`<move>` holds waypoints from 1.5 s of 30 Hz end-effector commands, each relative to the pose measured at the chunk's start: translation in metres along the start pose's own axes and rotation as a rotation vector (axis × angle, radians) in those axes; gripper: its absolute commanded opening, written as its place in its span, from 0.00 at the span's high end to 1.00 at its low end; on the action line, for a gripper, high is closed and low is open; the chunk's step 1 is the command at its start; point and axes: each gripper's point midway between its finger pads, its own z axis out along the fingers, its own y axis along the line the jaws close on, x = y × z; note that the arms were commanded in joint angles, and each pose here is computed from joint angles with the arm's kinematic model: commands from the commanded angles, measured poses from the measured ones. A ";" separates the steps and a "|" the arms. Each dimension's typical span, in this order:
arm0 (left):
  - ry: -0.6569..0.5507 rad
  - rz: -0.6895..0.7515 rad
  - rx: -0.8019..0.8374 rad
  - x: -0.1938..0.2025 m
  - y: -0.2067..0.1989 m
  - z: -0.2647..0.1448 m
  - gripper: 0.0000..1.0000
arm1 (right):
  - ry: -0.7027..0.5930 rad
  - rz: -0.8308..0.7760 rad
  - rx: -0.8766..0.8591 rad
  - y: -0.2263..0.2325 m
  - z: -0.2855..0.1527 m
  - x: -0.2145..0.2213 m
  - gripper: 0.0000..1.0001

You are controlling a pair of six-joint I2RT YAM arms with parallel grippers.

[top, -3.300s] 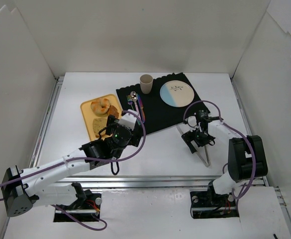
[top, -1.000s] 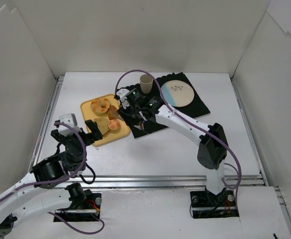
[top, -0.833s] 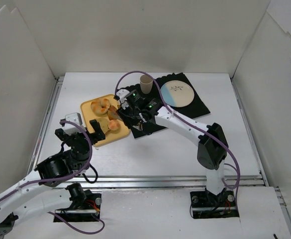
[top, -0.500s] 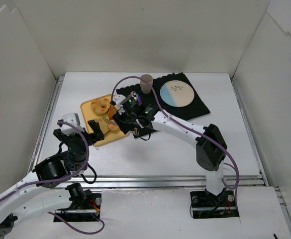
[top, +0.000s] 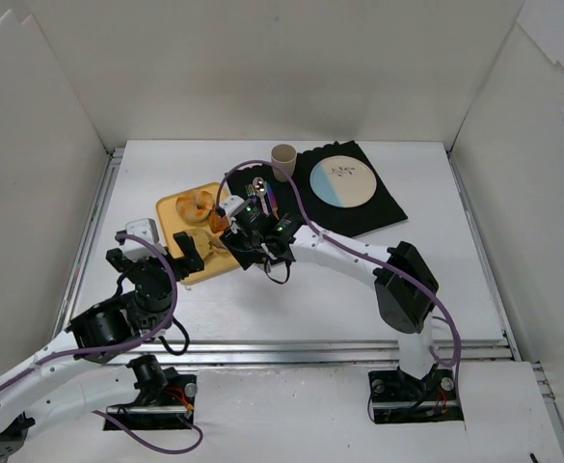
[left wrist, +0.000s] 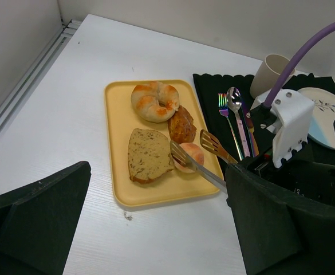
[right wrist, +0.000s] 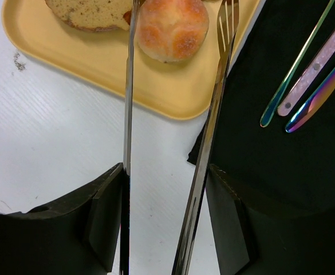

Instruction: Place the bread

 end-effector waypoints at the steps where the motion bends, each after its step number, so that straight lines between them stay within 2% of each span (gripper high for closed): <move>1: -0.021 -0.034 0.007 -0.011 -0.006 0.001 0.00 | -0.104 0.012 0.037 -0.005 -0.017 -0.029 0.48; 5: -0.021 -0.036 0.007 -0.010 -0.007 0.001 0.01 | -0.095 0.014 0.027 -0.005 -0.013 -0.026 0.52; 6: -0.021 -0.037 0.007 -0.011 -0.007 0.001 0.00 | -0.094 0.017 0.024 -0.004 -0.012 -0.025 0.58; 9: -0.022 -0.036 0.008 -0.011 -0.007 0.001 0.00 | -0.092 0.027 0.017 -0.003 -0.013 -0.024 0.60; 19: -0.024 -0.040 0.009 -0.011 -0.006 0.001 0.00 | -0.085 0.062 0.022 -0.004 -0.015 -0.019 0.47; 23: -0.025 -0.039 0.009 -0.011 -0.006 0.001 0.00 | -0.080 0.060 0.020 -0.001 -0.014 -0.017 0.47; 30: -0.029 -0.051 0.011 -0.013 -0.004 0.000 0.00 | -0.084 0.064 0.042 -0.001 -0.013 -0.018 0.61; 32: -0.030 -0.053 0.012 -0.013 -0.004 0.000 0.00 | -0.091 0.065 0.055 -0.003 -0.016 -0.020 0.62; 37: -0.026 -0.048 0.015 -0.012 -0.006 0.000 0.00 | -0.156 0.062 0.066 -0.008 -0.040 -0.039 0.63; 42: -0.024 -0.046 0.017 -0.011 -0.008 0.001 0.00 | -0.252 0.067 0.069 -0.019 -0.087 -0.062 0.65; 45: -0.023 -0.049 0.023 -0.012 -0.008 0.000 0.00 | -0.299 0.102 0.098 -0.042 -0.118 -0.070 0.65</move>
